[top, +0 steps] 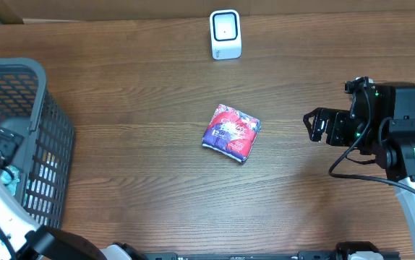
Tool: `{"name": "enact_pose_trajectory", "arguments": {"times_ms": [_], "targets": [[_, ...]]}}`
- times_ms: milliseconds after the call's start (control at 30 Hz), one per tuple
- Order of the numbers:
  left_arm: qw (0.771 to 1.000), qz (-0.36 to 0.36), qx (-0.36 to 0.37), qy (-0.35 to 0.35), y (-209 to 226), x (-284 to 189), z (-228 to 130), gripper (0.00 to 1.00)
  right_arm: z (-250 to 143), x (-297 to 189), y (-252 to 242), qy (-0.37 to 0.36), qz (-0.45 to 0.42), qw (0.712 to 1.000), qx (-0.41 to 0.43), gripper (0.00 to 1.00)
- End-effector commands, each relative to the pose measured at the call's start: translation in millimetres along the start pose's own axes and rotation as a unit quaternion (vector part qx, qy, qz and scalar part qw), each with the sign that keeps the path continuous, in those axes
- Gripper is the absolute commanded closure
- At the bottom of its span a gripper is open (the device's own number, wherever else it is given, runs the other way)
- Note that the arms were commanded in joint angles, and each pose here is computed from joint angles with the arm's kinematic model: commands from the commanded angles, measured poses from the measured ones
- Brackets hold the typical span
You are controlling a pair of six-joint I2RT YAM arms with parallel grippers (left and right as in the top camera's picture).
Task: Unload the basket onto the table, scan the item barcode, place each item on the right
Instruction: 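Return the left gripper to the basket and grasp the teal wipe pack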
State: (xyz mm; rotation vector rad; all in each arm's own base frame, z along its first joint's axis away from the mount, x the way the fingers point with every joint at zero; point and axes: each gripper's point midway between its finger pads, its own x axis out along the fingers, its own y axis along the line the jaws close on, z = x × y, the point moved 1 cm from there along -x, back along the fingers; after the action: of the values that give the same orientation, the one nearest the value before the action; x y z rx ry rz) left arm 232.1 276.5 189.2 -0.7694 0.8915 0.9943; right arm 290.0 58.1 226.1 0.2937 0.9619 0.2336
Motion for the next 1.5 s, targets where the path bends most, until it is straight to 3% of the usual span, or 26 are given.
{"name": "enact_pose_trajectory", "arguments": {"times_ms": [0, 233, 300, 400, 800, 1033, 1133, 1200, 1233, 1467], "targets": [[0.999, 0.038, 0.009, -0.001, 20.5, 29.9, -16.2, 0.04, 7.5, -4.3, 6.2, -0.012, 0.009, 1.0, -0.008, 0.0], [0.989, 0.02, 0.142, -0.023, 14.7, 81.0, -16.0, 0.0, 7.1, -4.3, 5.3, -0.011, 0.006, 1.0, -0.008, 0.0], [0.989, 0.023, 0.144, -0.01, 16.1, 90.7, -20.0, 0.0, 6.9, -4.3, 4.1, -0.011, 0.002, 1.0, -0.008, 0.0], [0.99, 0.03, 0.139, 0.013, 23.1, 109.0, -26.3, 0.08, 6.0, -4.3, 4.0, -0.009, 0.002, 1.0, -0.008, 0.0], [0.991, 0.09, 0.083, 0.048, 81.0, 132.5, -29.5, 0.09, 1.6, -4.2, 3.4, 0.0, 0.001, 1.0, -0.005, 0.0], [0.992, 0.054, 0.082, 0.079, 71.6, 160.2, -44.1, 0.34, 1.9, -4.3, 3.3, -0.001, 0.001, 1.0, -0.005, 0.0], [0.991, 0.054, 0.085, 0.089, 69.7, 164.9, -49.9, 0.73, 1.2, -4.3, 3.2, 0.001, 0.0, 1.0, -0.005, 0.0], [0.992, 0.055, 0.073, 0.089, 68.2, 162.4, -49.0, 0.92, 1.1, -4.3, 3.2, 0.001, 0.0, 1.0, -0.005, 0.0], [0.992, 0.055, 0.065, 0.089, 67.5, 160.2, -48.2, 0.96, 1.1, -4.3, 3.2, 0.001, 0.001, 1.0, -0.005, 0.0], [0.996, -0.031, 0.05, 0.066, 26.7, 110.5, -4.2, 0.96, 1.1, -4.3, 3.2, 0.001, 0.001, 1.0, -0.005, 0.0]]}}
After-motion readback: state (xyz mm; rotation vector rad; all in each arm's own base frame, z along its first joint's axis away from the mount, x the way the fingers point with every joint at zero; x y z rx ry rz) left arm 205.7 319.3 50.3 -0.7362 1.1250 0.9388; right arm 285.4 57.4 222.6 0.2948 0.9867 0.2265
